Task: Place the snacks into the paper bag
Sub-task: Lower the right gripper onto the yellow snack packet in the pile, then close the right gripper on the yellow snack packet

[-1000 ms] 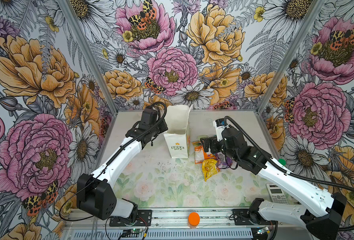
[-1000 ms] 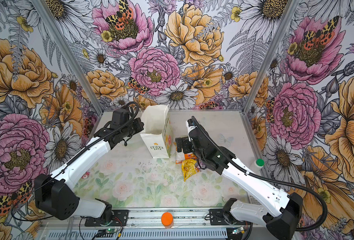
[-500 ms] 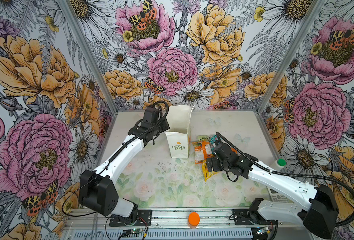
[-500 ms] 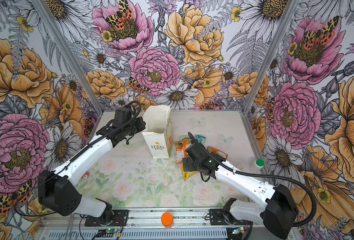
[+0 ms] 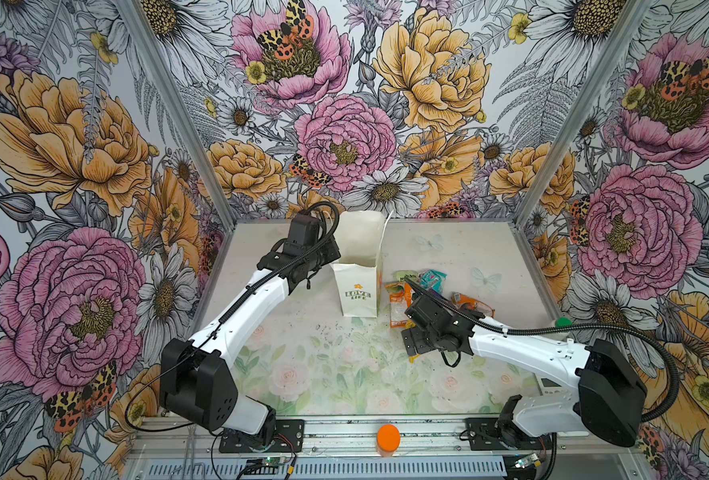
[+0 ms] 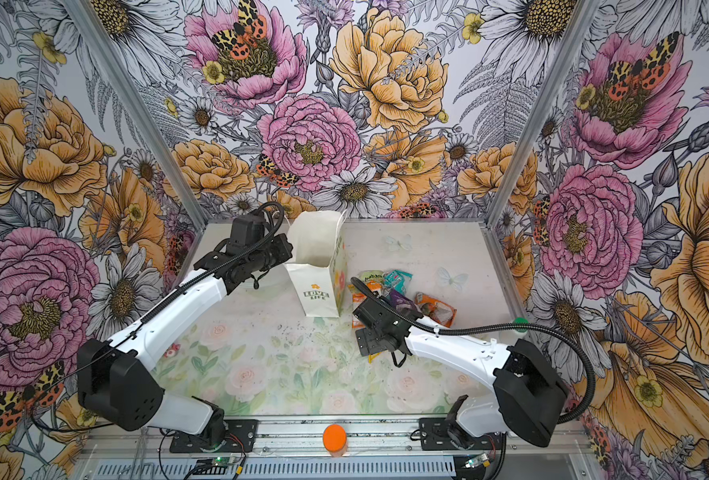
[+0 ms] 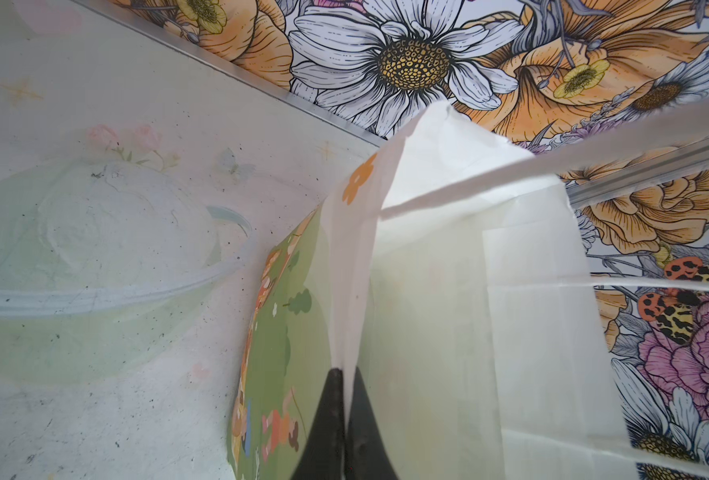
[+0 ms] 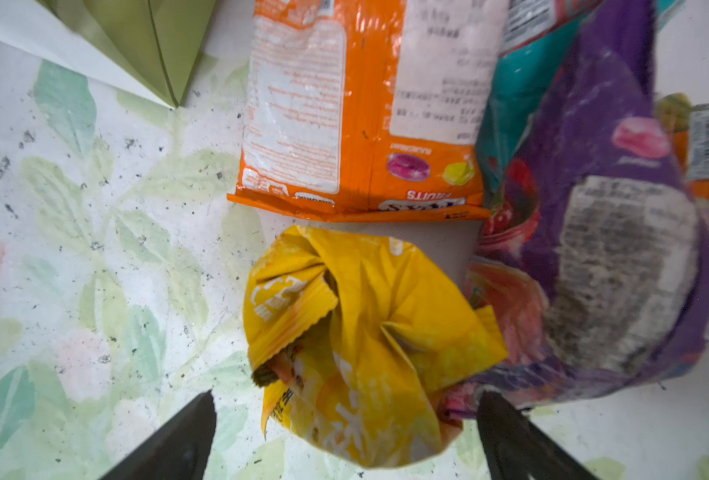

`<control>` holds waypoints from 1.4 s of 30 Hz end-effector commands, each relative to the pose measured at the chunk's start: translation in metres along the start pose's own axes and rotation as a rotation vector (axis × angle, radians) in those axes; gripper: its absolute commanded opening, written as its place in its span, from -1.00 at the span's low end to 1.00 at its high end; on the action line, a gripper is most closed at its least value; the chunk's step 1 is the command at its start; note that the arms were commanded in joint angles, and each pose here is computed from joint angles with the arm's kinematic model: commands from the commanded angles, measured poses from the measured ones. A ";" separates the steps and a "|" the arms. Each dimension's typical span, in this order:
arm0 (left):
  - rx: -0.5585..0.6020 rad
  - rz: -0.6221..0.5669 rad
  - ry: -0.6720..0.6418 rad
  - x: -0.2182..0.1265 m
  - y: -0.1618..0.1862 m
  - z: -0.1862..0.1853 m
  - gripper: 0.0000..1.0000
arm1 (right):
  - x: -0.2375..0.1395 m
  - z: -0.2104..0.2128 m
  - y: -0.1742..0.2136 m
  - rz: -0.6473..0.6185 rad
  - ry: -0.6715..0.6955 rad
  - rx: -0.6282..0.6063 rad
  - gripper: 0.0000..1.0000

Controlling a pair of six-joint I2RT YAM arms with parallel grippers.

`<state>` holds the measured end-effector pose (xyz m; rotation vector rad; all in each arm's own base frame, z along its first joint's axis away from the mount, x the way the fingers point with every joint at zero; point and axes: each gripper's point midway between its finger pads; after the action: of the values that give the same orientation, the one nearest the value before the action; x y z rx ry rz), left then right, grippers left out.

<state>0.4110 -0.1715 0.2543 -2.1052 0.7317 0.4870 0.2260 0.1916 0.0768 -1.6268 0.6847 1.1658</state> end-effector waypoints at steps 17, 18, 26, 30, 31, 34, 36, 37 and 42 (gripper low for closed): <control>0.032 0.027 0.011 0.002 0.004 -0.006 -1.00 | 0.045 0.009 -0.009 -0.014 0.046 -0.027 0.99; 0.032 0.027 0.010 0.002 0.004 -0.005 -1.00 | 0.047 0.008 -0.008 -0.009 0.051 -0.029 0.98; 0.032 0.030 0.009 0.004 0.004 -0.005 -1.00 | 0.047 0.006 -0.008 -0.016 0.065 -0.032 0.64; 0.031 0.030 0.008 0.004 0.004 -0.005 -1.00 | 0.041 0.007 -0.011 -0.031 0.049 -0.037 0.35; 0.033 0.032 0.007 0.004 0.005 -0.005 -1.00 | 0.040 0.007 -0.011 -0.035 0.047 -0.037 0.30; 0.033 0.033 0.010 0.004 0.005 -0.005 -1.00 | 0.036 0.007 -0.013 -0.048 0.042 -0.033 0.17; 0.033 0.035 0.009 0.004 0.006 -0.005 -1.00 | 0.034 0.007 -0.012 -0.051 0.036 -0.037 0.07; 0.033 0.034 0.007 0.004 0.005 -0.004 -1.00 | 0.034 0.008 -0.011 -0.049 0.029 -0.042 -0.01; 0.031 0.029 0.004 0.004 0.004 -0.004 -1.00 | 0.031 0.014 -0.011 -0.047 -0.008 -0.054 -0.34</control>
<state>0.4120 -0.1725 0.2535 -2.0975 0.7368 0.4845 0.2448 0.2070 0.0462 -1.6838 0.6488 1.1532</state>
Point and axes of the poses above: each gripper's point midway between its finger pads, its own x axis out along the fingers, its own z axis along the line the jaws close on, y = z × x, and after that the axes turned 5 degrees about -x, right-handed
